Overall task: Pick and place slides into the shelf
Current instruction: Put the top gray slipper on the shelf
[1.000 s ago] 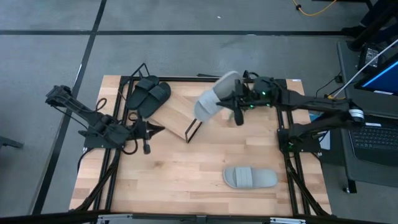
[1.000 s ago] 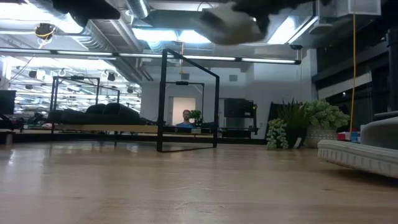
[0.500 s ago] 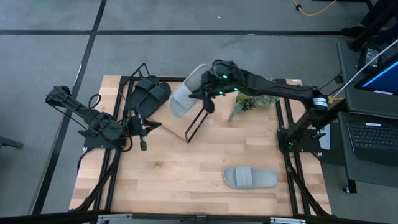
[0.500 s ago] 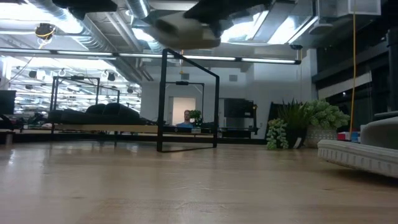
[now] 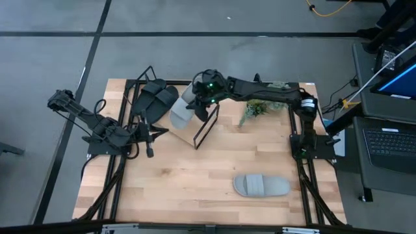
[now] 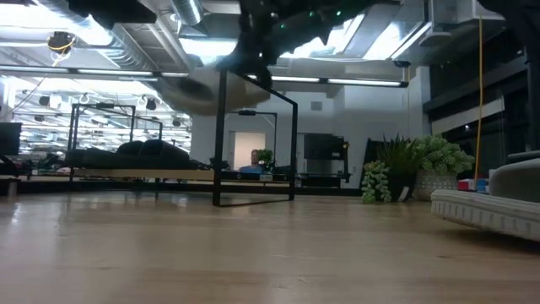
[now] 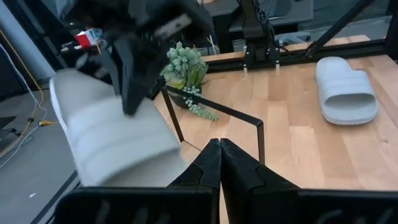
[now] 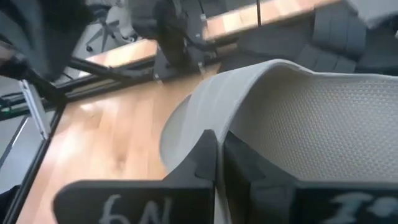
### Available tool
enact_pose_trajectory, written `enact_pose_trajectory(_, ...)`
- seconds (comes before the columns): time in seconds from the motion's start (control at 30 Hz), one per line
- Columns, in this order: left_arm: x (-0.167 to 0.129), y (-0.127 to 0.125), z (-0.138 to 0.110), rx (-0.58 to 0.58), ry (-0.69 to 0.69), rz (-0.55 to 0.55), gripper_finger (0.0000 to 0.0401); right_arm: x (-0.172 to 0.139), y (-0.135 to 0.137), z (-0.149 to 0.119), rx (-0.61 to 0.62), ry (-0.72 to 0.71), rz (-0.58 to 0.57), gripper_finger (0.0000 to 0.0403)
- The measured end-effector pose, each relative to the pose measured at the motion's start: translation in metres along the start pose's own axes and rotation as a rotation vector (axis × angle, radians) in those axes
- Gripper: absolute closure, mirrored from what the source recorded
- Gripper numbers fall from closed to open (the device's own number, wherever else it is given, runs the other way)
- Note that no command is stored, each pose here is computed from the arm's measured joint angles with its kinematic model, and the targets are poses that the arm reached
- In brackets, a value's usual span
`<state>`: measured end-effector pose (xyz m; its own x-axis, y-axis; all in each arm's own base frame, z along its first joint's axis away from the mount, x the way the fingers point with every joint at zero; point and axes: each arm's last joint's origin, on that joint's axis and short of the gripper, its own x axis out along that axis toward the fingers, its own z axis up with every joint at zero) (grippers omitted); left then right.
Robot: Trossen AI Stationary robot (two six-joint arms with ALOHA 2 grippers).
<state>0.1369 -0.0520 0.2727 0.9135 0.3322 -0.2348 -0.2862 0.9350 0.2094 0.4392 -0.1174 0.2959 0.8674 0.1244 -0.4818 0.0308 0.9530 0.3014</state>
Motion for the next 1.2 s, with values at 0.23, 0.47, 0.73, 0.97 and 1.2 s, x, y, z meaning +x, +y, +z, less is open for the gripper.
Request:
enact_pose_trajectory(0.23,0.000,0.000,0.000,0.000,0.000,-0.001,0.0401,0.022,-0.009,-0.013,0.059,0.031,0.042,0.0391)
enact_pose_trajectory(0.47,0.000,0.000,0.000,0.000,0.000,-0.001,0.0401,0.030,-0.012,-0.018,0.111,0.042,0.072,0.0391)
enact_pose_trajectory(0.73,0.000,0.000,0.000,0.000,0.000,0.000,0.0401,0.028,-0.011,-0.015,0.143,0.075,0.063,0.0391)
enact_pose_trajectory(0.97,0.000,0.000,0.000,0.000,0.000,0.000,0.0401,0.018,-0.005,0.005,0.096,0.069,0.062,0.0391)
enact_pose_trajectory(1.2,0.000,0.000,0.000,0.000,0.000,0.000,0.0401,0.023,-0.012,-0.001,0.113,0.111,0.023,0.0391)
